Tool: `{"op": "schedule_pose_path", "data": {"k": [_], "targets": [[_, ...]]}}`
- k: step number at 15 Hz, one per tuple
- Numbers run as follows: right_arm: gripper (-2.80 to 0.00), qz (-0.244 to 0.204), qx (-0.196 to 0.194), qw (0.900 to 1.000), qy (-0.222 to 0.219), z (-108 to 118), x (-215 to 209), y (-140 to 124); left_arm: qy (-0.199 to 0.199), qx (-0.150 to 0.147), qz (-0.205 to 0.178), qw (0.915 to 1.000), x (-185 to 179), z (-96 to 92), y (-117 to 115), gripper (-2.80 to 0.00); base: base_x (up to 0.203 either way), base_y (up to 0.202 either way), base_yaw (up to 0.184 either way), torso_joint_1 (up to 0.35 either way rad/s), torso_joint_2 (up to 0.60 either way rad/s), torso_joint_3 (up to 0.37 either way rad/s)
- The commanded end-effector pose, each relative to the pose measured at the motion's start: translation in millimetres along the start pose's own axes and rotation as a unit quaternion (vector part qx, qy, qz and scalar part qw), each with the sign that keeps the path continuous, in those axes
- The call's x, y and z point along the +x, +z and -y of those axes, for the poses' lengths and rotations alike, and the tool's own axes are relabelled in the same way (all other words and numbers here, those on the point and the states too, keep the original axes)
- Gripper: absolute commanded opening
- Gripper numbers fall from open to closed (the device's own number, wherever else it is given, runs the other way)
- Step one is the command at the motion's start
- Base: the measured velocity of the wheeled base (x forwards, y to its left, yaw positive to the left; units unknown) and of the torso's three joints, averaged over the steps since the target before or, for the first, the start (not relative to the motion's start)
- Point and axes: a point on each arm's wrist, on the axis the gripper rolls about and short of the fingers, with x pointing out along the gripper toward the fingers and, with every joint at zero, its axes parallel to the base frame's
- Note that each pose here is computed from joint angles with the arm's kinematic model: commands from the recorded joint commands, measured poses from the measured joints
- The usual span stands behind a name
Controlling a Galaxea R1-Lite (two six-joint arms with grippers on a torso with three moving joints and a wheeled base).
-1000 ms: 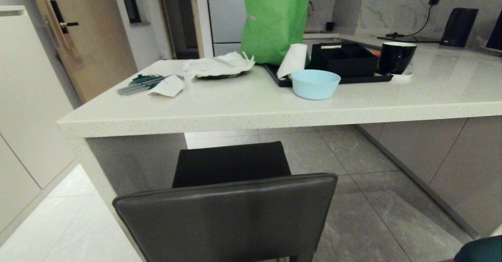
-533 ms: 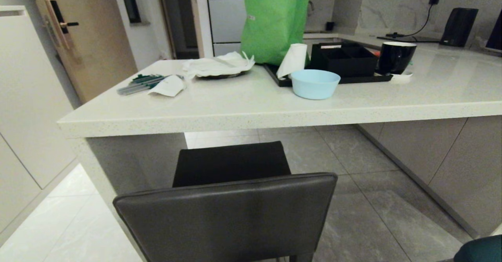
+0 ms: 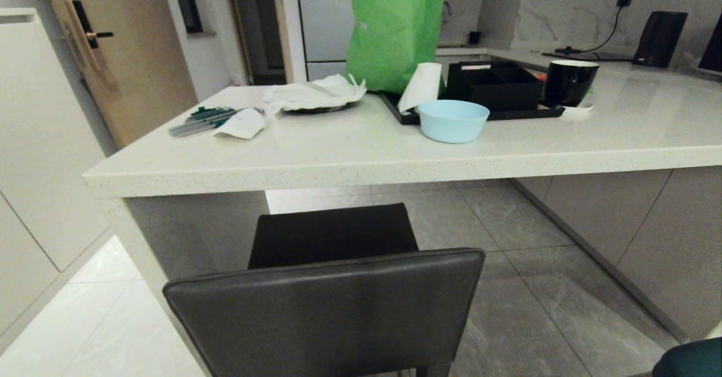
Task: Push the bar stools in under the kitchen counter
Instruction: Pull the gray chair out from under the dining table
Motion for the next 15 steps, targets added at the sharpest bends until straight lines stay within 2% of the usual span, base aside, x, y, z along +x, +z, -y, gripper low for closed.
{"op": "schedule_pose_path", "data": {"k": [1,3,4,6,7,8,10,11,12,13,14,15], "targets": [[0.0,0.0,0.0,1.0,0.0,0.0,0.1,0.1,0.0,-0.002,-0.003,1.0,0.4,0.0,-1.2,0.0,0.0,0.0,0.0,0.0,0.0,0.0],[0.0,0.0,-0.003,1.0,0.001,0.0,0.0,0.3,0.001,-0.007,-0.002,1.0,0.4,0.0,-1.0,0.0,0.0,0.0,0.0,0.0,0.0,0.0],[0.0,-0.001,-0.019,1.0,0.008,-0.3,-0.2,0.5,-0.002,0.001,-0.001,1.0,0.2,0.1,-0.8,0.0,0.0,0.0,0.0,0.0,0.0,0.0],[0.0,-0.031,-0.064,0.997,0.028,-1.0,3.8,2.0,-0.011,0.039,0.004,0.9992,-0.3,0.6,1.3,0.0,0.0,0.0,0.0,0.0,0.0,0.0],[0.0,-0.036,-0.071,0.996,0.039,-1.4,5.1,6.5,-0.022,0.03,0.013,0.9992,-1.9,1.1,7.8,0.0,0.0,0.0,0.0,0.0,0.0,0.0],[0.0,-0.03,-0.061,0.996,0.053,-1.8,6.0,22.3,-0.04,0.007,0.027,0.9988,-4.8,2.0,25.8,0.0,0.0,0.0,0.0,0.0,0.0,0.0],[0.0,-0.044,-0.031,0.996,0.077,-2.2,18.5,58.1,-0.075,-0.025,0.01,0.9968,4.1,2.8,59.8,0.0,0.0,0.0,0.0,0.0,0.0,0.0],[0.0,-0.054,-0.02,0.994,0.098,-2.8,29.6,71.1,-0.118,-0.037,-0.001,0.9923,14.4,3.3,74.8,0.0,0.0,0.0,0.0,0.0,0.0,0.0],[0.0,-0.055,-0.011,0.989,0.14,-4.7,41.8,80.7,-0.195,-0.051,-0.007,0.9795,21.9,5.1,83.4,0.0,0.0,0.0,0.0,0.0,0.0,0.0],[0.0,-0.062,-0.004,0.979,0.194,-8.0,53.6,84.9,-0.288,-0.07,-0.019,0.9551,26.6,8.7,87.2,0.0,0.0,0.0,0.0,0.0,0.0,0.0],[0.0,-0.074,0.004,0.963,0.259,-12.3,65.3,85.6,-0.376,-0.087,-0.04,0.9218,32.1,13.6,86.6,0.0,0.0,0.0,0.0,0.0,0.0,0.0],[0.0,-0.082,0.013,0.941,0.329,-16.9,75.8,84.7,-0.423,-0.098,-0.06,0.899,39.9,17.9,81.3,0.0,0.0,0.0,0.0,0.0,0.0,0.0]]}}
